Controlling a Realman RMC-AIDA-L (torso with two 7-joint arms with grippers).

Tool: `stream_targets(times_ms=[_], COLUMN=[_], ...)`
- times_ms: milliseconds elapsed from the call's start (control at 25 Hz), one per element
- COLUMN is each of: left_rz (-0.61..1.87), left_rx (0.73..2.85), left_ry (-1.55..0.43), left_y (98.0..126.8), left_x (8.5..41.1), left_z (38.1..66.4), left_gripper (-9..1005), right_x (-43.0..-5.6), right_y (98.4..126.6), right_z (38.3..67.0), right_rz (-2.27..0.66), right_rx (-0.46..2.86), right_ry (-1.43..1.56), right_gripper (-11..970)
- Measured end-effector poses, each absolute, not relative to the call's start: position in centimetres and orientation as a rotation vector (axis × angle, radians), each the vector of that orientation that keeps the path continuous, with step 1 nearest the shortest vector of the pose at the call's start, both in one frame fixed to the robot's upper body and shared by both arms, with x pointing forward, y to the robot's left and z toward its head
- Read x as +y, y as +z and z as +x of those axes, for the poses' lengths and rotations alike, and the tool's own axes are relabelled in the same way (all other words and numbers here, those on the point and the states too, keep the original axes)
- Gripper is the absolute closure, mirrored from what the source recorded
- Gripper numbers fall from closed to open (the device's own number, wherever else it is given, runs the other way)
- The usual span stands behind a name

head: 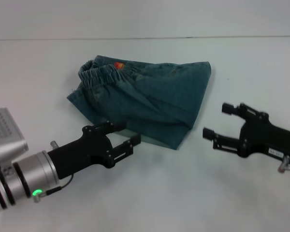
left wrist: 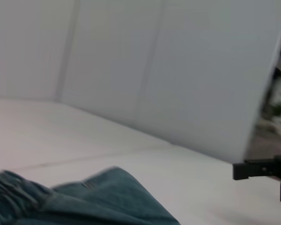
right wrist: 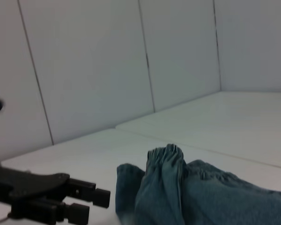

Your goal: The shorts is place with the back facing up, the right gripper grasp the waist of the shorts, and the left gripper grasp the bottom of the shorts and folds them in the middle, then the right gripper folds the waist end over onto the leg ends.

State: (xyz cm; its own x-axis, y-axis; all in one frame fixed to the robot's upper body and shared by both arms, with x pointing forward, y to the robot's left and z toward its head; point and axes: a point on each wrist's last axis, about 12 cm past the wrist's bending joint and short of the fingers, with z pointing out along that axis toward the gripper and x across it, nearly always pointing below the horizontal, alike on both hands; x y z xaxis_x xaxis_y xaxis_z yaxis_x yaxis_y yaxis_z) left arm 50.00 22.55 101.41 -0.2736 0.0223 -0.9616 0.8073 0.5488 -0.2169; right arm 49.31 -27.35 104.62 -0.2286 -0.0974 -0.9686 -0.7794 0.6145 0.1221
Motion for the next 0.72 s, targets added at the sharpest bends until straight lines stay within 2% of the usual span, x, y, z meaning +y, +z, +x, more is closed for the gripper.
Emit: stream_targets(times_ms=[160,600,680,720], left_rz=[0.748,0.730,0.727,0.725], left_rx=[1.719,1.731,1.733,1.733], left_ry=[-0.906,-0.933,-0.933,-0.933], left_y=[102.3,103.4,103.4,103.4], left_x=[23.4,24.3,24.4,24.4], left_z=[51.0,51.5,51.5,51.5], left_gripper=[431,179,85,85], right_x=[-27.5,-27.1,-27.1,-27.1], right_y=[104.2,104.3,104.3,104.3], right_z=[48.9,49.3,49.3,49.3], right_rz=[-0.747,-0.739,-0.740,-0.739], right_rx=[1.721,1.721,1.721,1.722], right_ry=[0.735,0.738,0.739,0.739], right_gripper=[3,2,3,3])
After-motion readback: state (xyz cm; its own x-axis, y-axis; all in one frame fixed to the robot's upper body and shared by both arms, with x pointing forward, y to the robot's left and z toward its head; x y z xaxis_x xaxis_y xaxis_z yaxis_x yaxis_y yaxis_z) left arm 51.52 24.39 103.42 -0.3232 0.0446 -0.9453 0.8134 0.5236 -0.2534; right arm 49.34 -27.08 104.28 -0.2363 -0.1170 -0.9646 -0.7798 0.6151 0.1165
